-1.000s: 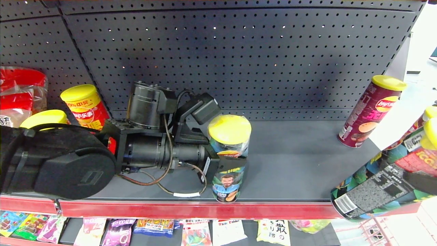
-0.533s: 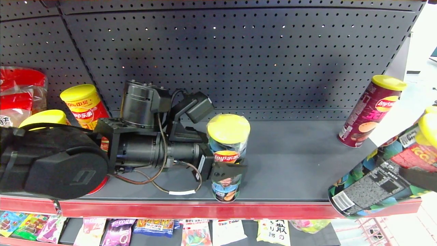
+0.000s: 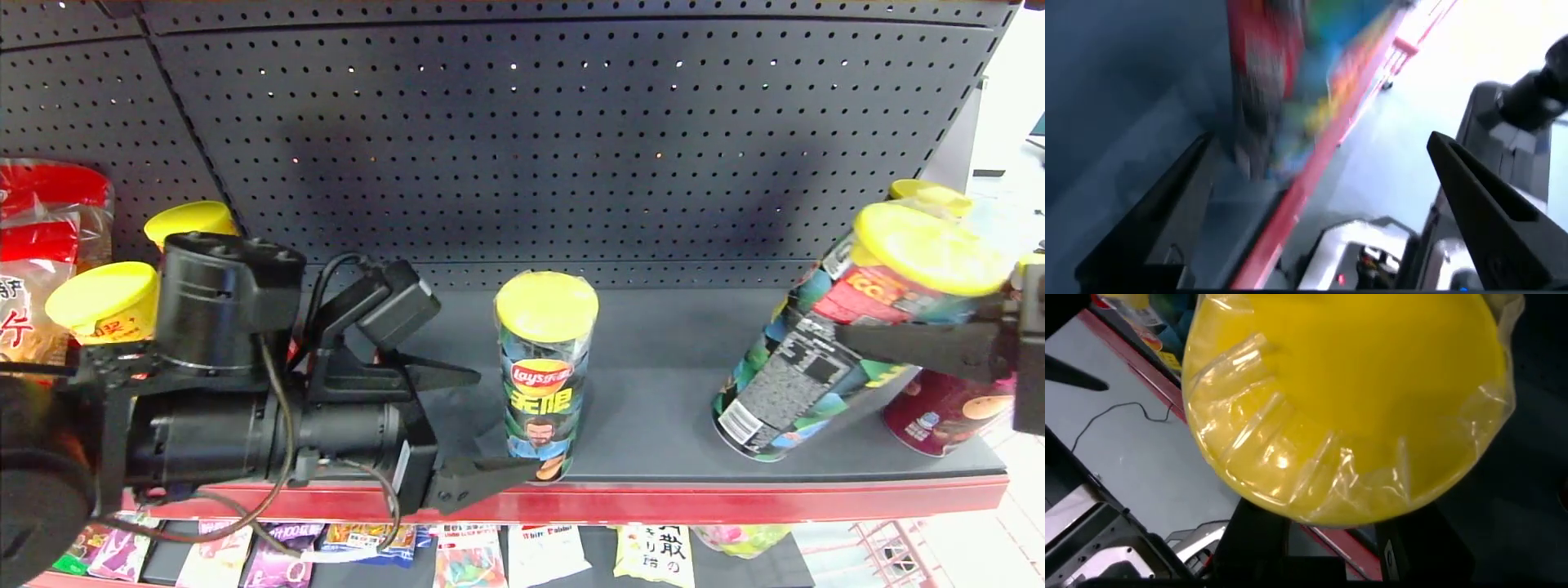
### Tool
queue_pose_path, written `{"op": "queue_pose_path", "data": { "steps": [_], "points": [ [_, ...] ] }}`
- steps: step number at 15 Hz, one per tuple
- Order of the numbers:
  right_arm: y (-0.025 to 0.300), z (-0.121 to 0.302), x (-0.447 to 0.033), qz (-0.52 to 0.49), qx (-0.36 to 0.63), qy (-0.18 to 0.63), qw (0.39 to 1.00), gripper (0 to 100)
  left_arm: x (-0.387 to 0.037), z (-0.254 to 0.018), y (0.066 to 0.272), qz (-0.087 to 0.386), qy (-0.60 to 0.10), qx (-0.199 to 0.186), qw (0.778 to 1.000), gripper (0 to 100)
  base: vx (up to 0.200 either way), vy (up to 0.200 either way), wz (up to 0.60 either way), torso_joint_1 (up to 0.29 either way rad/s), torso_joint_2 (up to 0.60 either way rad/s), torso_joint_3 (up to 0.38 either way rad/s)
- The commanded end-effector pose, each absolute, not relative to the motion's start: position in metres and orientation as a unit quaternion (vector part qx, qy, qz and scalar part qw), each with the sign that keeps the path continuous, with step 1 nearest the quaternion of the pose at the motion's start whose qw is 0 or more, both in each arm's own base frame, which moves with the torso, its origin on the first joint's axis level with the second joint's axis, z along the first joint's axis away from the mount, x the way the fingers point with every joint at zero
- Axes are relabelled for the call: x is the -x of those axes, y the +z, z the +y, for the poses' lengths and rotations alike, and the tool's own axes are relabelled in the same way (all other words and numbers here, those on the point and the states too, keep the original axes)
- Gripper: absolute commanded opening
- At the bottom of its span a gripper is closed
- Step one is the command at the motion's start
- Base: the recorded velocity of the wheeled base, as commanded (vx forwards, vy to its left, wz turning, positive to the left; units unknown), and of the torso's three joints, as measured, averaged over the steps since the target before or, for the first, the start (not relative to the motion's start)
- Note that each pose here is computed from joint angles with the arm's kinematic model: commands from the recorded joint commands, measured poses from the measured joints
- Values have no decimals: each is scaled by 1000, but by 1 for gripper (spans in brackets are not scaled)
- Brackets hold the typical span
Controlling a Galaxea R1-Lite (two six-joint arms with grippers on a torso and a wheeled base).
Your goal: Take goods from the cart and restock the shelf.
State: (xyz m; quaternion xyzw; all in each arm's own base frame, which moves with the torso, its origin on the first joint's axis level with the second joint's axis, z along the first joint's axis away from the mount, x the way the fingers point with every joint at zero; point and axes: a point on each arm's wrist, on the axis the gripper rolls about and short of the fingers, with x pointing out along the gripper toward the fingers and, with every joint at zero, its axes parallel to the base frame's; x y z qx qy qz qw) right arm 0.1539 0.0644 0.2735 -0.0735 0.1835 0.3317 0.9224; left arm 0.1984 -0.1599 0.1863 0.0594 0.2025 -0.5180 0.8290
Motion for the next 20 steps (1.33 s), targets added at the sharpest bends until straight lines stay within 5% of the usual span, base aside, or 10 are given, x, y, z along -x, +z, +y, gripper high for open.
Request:
{"op": "queue_pose_path", "data": {
  "steps": [1,12,20],
  "points": [
    [258,92,-204,215,86,354,906,0,-167,-136,192,184,-501,-65,843,100,0,0,0,0,0,0],
    [248,160,-295,202,112,417,879,0,-138,-95,206,161,-394,-46,904,100,0,0,0,0,0,0],
    [245,179,-325,192,111,425,878,0,-138,-93,208,158,-378,-45,911,100,0,0,0,0,0,0]
  ]
}}
